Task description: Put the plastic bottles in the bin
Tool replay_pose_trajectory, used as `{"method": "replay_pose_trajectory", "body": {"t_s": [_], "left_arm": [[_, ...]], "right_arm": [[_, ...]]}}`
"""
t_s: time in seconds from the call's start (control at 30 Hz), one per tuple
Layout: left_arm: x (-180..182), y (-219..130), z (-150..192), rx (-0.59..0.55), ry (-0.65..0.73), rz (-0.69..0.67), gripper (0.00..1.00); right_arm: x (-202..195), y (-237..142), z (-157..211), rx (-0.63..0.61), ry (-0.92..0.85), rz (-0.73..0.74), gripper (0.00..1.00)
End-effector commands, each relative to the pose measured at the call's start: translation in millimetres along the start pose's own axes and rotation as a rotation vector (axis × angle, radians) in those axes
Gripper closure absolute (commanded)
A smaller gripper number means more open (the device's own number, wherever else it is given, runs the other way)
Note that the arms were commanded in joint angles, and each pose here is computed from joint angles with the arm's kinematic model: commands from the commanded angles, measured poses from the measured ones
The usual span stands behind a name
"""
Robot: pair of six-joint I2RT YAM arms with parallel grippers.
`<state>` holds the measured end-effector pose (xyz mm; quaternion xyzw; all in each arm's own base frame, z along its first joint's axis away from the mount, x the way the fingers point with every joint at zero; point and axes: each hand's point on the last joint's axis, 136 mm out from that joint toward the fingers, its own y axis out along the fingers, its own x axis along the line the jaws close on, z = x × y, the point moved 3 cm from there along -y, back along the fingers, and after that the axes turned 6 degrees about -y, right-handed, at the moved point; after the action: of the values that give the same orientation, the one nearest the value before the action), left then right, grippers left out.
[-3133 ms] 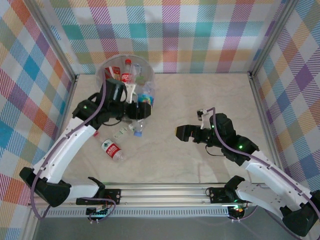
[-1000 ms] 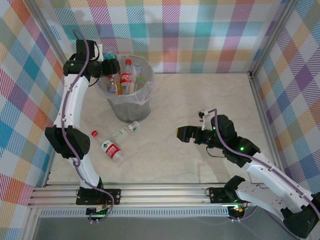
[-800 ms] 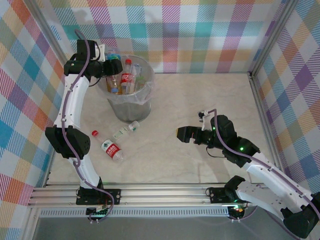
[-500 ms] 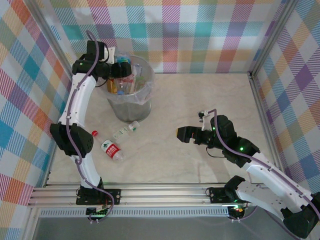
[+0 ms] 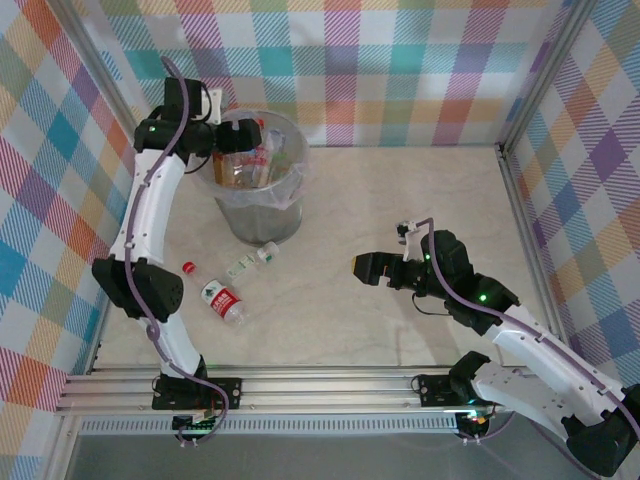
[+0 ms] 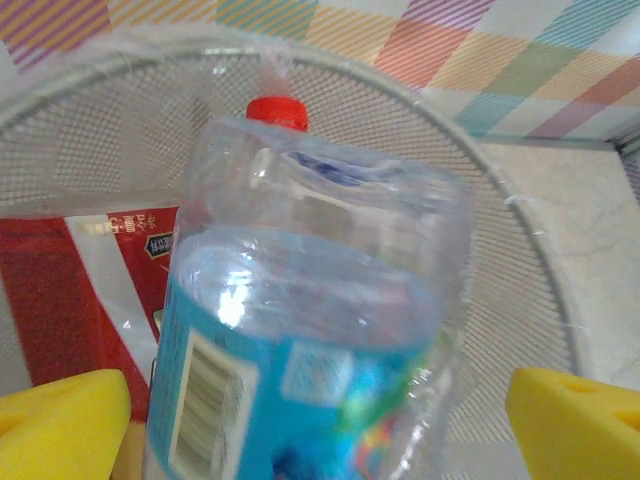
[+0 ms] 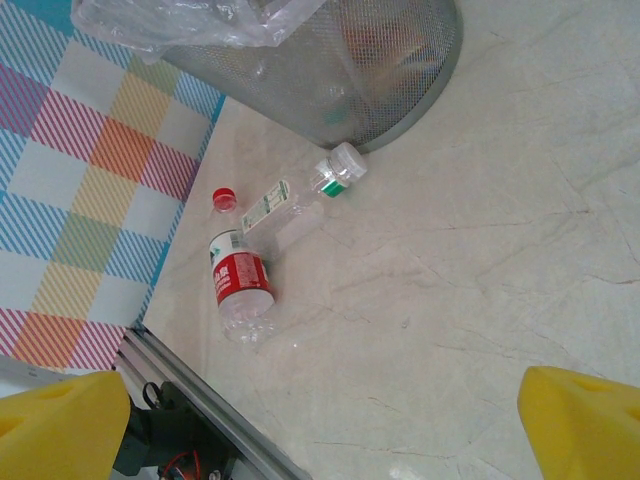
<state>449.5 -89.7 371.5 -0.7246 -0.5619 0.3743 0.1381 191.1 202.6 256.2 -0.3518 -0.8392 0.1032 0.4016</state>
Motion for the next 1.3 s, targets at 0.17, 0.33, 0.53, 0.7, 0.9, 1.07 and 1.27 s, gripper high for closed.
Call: {"method": "replay_pose_trajectory", "body": {"t_s": [0.17,0.33,0.53,0.7,0.9,1.07,1.27], "left_arm": [[-27.8,-78.9,10.6,-0.099,0.036,0.084,0.00],[-26.2,-93.3,58.4,-0.043,0.057,0.097,0.00],[-5.6,-95.5,130.1,0.013,0.035,0.081,0.01],[12.9,-83.5,178.2,0.048,0.059,0.056,0.00],[32.9,-54.8,213.1,0.159,0.075,0.000,0.00],[52.9,-31.3,229.9,0.208,0.057,-0.098,0.00],[69.5,-11.9,239.1,0.154,-0.086,-0.177,0.00]], "right_arm": [[1.9,-1.3,-0.2,-0.013,0.001,-0.027,0.00],[2.8,-0.1,0.3,-0.009,-0.001,-0.036,0.00],[3.8,1.7,0.8,-0.005,-0.006,-0.046,0.00],[4.1,5.1,2.6,0.005,0.001,-0.058,0.00],[2.8,5.5,3.8,0.004,0.001,-0.055,0.00],[1.1,6.0,4.6,0.005,0.001,-0.048,0.00],[1.7,6.5,3.4,0.001,-0.002,-0.050,0.00]]}}
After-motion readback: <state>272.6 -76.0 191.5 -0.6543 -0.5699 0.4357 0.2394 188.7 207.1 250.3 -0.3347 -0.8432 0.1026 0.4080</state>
